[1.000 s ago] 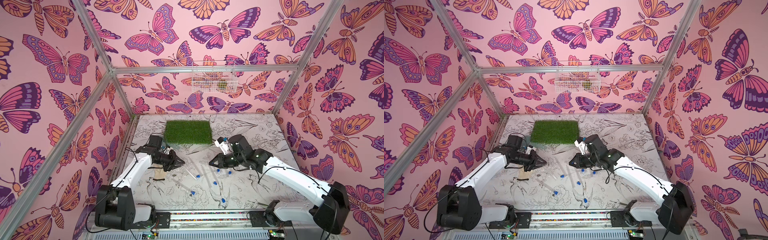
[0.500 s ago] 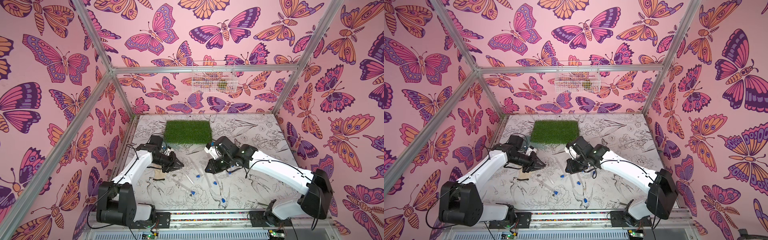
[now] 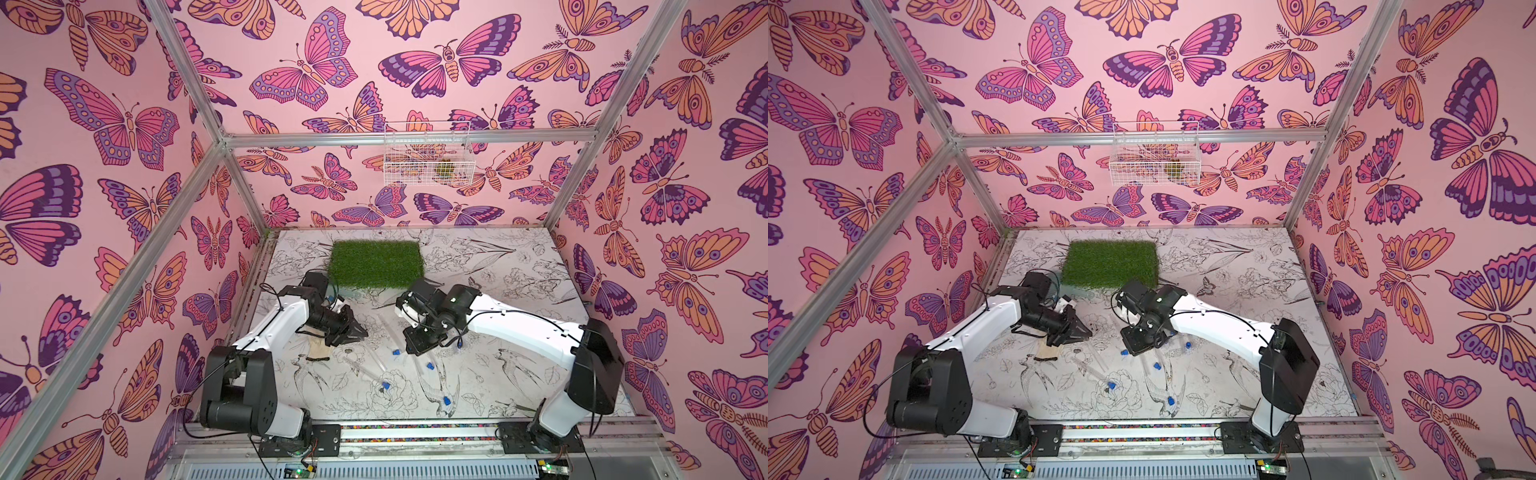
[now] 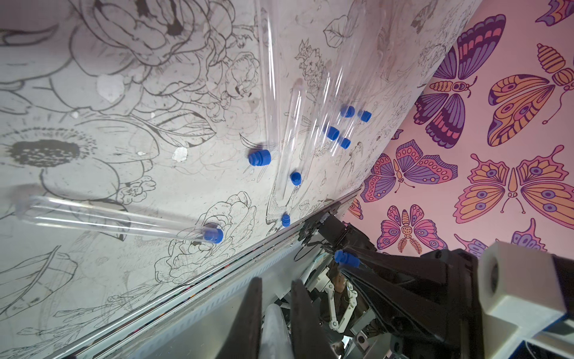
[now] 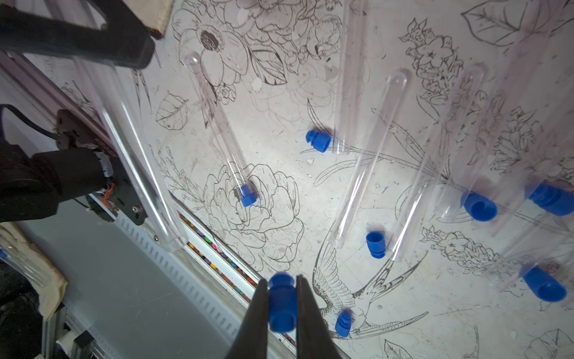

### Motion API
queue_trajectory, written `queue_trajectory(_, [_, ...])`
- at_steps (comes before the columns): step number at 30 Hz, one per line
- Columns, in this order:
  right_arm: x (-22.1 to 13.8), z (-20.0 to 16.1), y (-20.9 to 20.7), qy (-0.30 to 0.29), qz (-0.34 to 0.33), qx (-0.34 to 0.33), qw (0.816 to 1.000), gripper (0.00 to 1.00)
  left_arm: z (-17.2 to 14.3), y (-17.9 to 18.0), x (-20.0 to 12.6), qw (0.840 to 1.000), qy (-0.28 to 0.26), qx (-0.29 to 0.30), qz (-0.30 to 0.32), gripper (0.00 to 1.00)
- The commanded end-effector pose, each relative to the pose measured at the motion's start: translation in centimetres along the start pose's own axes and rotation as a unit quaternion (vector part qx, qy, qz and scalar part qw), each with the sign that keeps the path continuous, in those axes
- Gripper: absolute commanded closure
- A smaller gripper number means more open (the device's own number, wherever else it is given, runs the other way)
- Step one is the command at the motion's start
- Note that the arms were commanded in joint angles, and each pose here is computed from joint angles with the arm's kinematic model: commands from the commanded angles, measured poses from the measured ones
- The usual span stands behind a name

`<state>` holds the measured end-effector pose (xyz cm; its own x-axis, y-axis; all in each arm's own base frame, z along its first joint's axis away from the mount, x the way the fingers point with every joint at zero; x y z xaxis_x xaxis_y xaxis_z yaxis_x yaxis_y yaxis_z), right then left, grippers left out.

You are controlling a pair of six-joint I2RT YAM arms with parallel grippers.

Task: Remove stoppers from test tubes
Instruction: Place the test tube at the center of the board.

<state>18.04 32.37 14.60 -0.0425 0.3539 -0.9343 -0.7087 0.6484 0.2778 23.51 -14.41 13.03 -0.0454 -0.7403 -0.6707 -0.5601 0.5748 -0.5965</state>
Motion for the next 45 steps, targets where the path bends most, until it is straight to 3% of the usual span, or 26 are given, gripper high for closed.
queue_trajectory(1, [0.2,-0.8,0.0,0.042,-0.033,-0.032,0.998,0.83,0.4,0.4,0.3,1.000,0.000,0.005,0.009,1.00])
queue_trajectory(17, [3.2,-1.6,0.8,0.154,-0.102,-0.124,0.975,0.83,1.6,2.2,2.0,0.999,0.014,-0.008,0.041,1.00])
queue_trajectory(45, [5.9,-3.6,1.5,0.191,-0.110,-0.126,0.967,0.83,2.5,2.5,5.6,0.997,0.021,-0.007,0.076,1.00])
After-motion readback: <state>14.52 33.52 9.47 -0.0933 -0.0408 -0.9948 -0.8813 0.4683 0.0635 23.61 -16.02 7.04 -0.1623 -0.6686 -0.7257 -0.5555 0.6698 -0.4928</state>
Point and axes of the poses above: each gripper's point midway between its finger pads, its own x axis out along the fingers, its own y axis along the line the jaws close on, z = x × y, the point moved 2 cm from there along -x, back along the fingers, and after that the axes turned 13 degrees about -x, right-handed, at the moved point
